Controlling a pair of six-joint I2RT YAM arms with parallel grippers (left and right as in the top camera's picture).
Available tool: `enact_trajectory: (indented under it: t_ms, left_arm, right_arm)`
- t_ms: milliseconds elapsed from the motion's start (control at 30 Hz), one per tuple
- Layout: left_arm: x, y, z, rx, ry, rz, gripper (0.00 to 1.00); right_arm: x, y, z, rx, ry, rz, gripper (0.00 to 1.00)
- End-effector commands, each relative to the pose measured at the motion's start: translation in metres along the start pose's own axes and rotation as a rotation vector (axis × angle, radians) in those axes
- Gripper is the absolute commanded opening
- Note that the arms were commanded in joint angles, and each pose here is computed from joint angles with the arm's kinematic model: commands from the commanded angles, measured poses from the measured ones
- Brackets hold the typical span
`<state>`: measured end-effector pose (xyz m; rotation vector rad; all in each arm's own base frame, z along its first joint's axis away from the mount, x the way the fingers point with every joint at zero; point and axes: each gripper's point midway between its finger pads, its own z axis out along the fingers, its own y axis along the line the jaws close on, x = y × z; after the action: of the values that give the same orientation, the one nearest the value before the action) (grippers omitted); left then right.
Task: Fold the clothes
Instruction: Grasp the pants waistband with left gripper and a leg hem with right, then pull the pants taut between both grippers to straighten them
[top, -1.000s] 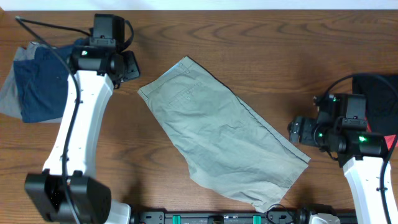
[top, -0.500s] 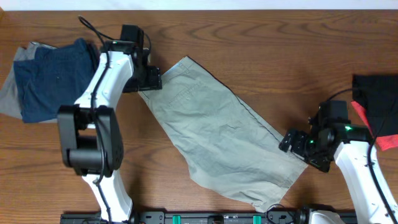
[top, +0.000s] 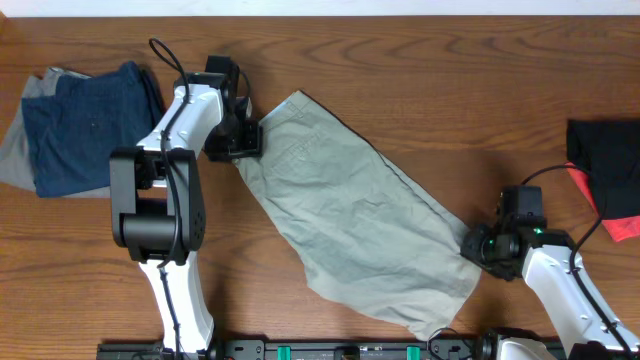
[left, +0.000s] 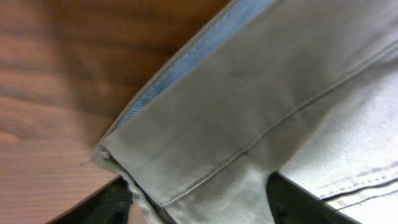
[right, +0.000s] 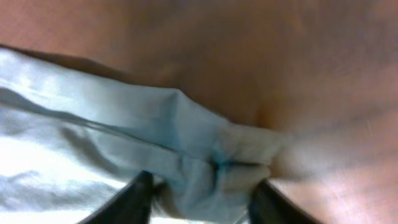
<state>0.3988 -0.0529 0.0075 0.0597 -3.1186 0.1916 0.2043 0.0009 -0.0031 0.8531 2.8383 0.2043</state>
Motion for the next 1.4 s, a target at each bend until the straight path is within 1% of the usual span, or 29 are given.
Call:
enact_trajectory:
  t_ms: [0, 33, 67, 100, 133, 200, 267, 300, 333, 367, 400, 433, 467, 500, 533, 600, 633, 700, 733, 833, 900, 1000, 1033, 1100, 1167, 1200, 1233, 1267, 1367]
  left_arm:
    - [0.011, -0.001, 0.007, 0.018, 0.054, 0.002, 0.38]
    - [0.014, 0.000, 0.006, 0.017, 0.064, 0.000, 0.29]
    - [0.016, 0.000, 0.006, 0.016, 0.074, -0.001, 0.20]
    - [0.018, 0.000, 0.006, 0.014, 0.083, -0.011, 0.19]
    - [0.019, 0.000, 0.005, 0.014, 0.087, -0.025, 0.12]
    - [0.021, -0.007, 0.004, 0.055, 0.092, -0.042, 0.09]
    - [0.020, -0.024, 0.000, 0.149, 0.093, -0.044, 0.08]
    - [0.019, -0.031, -0.004, 0.192, 0.091, -0.044, 0.10]
    - [0.019, -0.038, -0.007, 0.231, 0.090, -0.043, 0.16]
    - [0.018, -0.044, -0.011, 0.267, 0.088, -0.046, 0.26]
    - [0.019, -0.047, -0.013, 0.281, 0.090, -0.062, 0.41]
    - [0.019, -0.048, -0.016, 0.283, 0.090, -0.092, 0.51]
    - [0.019, -0.048, -0.020, 0.282, 0.088, -0.112, 0.54]
    - [0.019, -0.048, -0.024, 0.283, 0.083, -0.118, 0.55]
    - [0.019, -0.049, -0.027, 0.284, 0.077, -0.116, 0.55]
    - [0.018, -0.050, -0.037, 0.287, 0.054, -0.109, 0.55]
    - [0.017, -0.050, -0.042, 0.287, 0.041, -0.106, 0.56]
    - [0.013, -0.047, -0.052, 0.262, -0.003, -0.095, 0.56]
    - [0.010, -0.042, -0.057, 0.234, -0.031, -0.091, 0.58]
    - [-0.002, -0.023, -0.064, 0.118, -0.113, -0.085, 0.82]
    - [-0.009, -0.019, -0.063, 0.092, -0.142, -0.061, 0.93]
    - [-0.014, -0.019, -0.054, 0.089, -0.152, 0.017, 0.94]
    - [-0.015, -0.018, -0.050, 0.087, -0.150, 0.025, 0.94]
    - [-0.017, -0.016, -0.042, 0.078, -0.143, 0.041, 0.94]
    - [-0.021, -0.010, -0.032, 0.047, -0.141, 0.037, 0.94]
    - [-0.023, -0.010, -0.028, 0.049, -0.142, 0.037, 0.94]
    - [-0.025, -0.010, -0.024, 0.049, -0.141, 0.037, 0.94]
    - [-0.025, -0.010, -0.021, 0.049, -0.138, 0.036, 0.94]
    - [-0.023, -0.014, -0.012, 0.079, -0.114, 0.036, 0.95]
  right_arm:
    - [-0.002, 0.000, 0.013, -0.032, -0.033, 0.020, 0.13]
    - [-0.008, 0.002, 0.013, -0.044, -0.062, 0.017, 0.04]
    - [-0.020, 0.008, 0.012, -0.065, -0.112, 0.011, 0.01]
    - [-0.032, 0.015, 0.010, -0.092, -0.161, -0.002, 0.01]
    - [-0.047, 0.023, 0.006, -0.127, -0.222, -0.015, 0.01]
    - [-0.076, 0.041, -0.006, -0.193, -0.349, -0.050, 0.01]
    - [-0.106, 0.060, -0.025, -0.261, -0.491, -0.090, 0.01]
    - [-0.119, 0.066, -0.035, -0.283, -0.552, -0.100, 0.01]
    - [-0.131, 0.071, -0.045, -0.297, -0.607, -0.102, 0.01]
    - [-0.143, 0.076, -0.055, -0.304, -0.659, -0.099, 0.01]
    - [-0.154, 0.079, -0.064, -0.305, -0.697, -0.095, 0.01]
    - [-0.163, 0.082, -0.073, -0.299, -0.724, -0.100, 0.01]
    - [-0.171, 0.087, -0.079, -0.295, -0.741, -0.122, 0.06]
    - [-0.176, 0.091, -0.085, -0.290, -0.751, -0.146, 0.22]
    - [-0.181, 0.093, -0.089, -0.279, -0.753, -0.170, 0.42]
    - [-0.186, 0.096, -0.093, -0.248, -0.741, -0.219, 0.99]
    - [-0.187, 0.095, -0.095, -0.226, -0.729, -0.241, 0.99]
    - [-0.187, 0.089, -0.096, -0.182, -0.700, -0.244, 0.99]
    - [-0.185, 0.087, -0.096, -0.169, -0.674, -0.243, 0.99]
    - [-0.166, 0.084, -0.088, -0.159, -0.550, -0.255, 0.99]
    - [-0.144, 0.085, -0.079, -0.189, -0.436, -0.268, 0.99]
    - [-0.104, 0.081, -0.064, -0.219, -0.249, -0.267, 0.99]
    - [-0.092, 0.079, -0.061, -0.221, -0.197, -0.263, 0.96]
    - [-0.070, 0.073, -0.056, -0.219, -0.100, -0.252, 0.76]
    - [-0.051, 0.066, -0.051, -0.209, -0.021, -0.239, 0.59]
    - [-0.044, 0.062, -0.049, -0.200, 0.009, -0.233, 0.50]
    - [-0.036, 0.057, -0.047, -0.186, 0.042, -0.224, 0.37]
    - [-0.028, 0.052, -0.045, -0.167, 0.070, -0.209, 0.32]
    - [-0.011, 0.038, -0.036, -0.123, 0.129, -0.153, 0.31]
